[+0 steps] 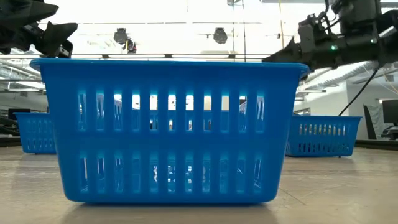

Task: Pick & Place School Supplies
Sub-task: Put the yellow crayon box into the top right blue bin

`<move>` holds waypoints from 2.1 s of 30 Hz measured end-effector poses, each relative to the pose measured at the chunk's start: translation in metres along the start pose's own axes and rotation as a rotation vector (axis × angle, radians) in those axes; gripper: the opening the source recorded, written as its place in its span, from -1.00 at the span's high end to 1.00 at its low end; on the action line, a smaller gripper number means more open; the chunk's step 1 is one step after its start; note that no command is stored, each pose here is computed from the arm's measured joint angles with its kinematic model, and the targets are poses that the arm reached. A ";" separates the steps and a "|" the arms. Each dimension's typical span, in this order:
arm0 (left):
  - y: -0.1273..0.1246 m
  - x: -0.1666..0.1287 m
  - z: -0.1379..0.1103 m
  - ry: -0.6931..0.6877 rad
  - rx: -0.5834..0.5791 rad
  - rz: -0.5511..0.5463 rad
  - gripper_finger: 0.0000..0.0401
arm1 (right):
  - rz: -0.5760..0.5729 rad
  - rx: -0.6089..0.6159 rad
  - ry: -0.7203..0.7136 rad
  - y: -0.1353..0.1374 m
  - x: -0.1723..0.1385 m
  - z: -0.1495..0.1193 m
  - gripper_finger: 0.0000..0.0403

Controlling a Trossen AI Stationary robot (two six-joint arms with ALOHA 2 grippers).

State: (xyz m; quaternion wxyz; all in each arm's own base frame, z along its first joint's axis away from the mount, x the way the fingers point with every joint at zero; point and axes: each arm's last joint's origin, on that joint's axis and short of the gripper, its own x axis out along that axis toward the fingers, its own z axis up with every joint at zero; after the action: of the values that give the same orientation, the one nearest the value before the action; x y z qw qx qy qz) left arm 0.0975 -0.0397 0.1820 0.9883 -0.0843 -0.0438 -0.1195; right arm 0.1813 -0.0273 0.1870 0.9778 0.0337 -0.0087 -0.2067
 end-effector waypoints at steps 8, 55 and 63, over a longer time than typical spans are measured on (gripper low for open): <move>0.000 0.000 0.000 0.000 0.000 0.000 0.14 | -0.413 -0.129 0.400 -0.035 0.023 0.011 0.01; 0.000 0.000 0.000 0.000 0.000 -0.001 0.14 | -0.510 0.141 0.858 -0.144 0.052 -0.068 -0.33; 0.000 0.000 0.000 0.000 0.000 -0.001 0.14 | -0.524 0.157 0.860 -0.144 0.051 -0.069 -0.10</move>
State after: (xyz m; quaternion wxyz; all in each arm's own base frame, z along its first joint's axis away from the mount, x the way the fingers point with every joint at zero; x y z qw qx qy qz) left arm 0.0975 -0.0397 0.1820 0.9882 -0.0845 -0.0436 -0.1199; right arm 0.1719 -0.1748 0.1084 0.8028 0.1902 0.3879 -0.4110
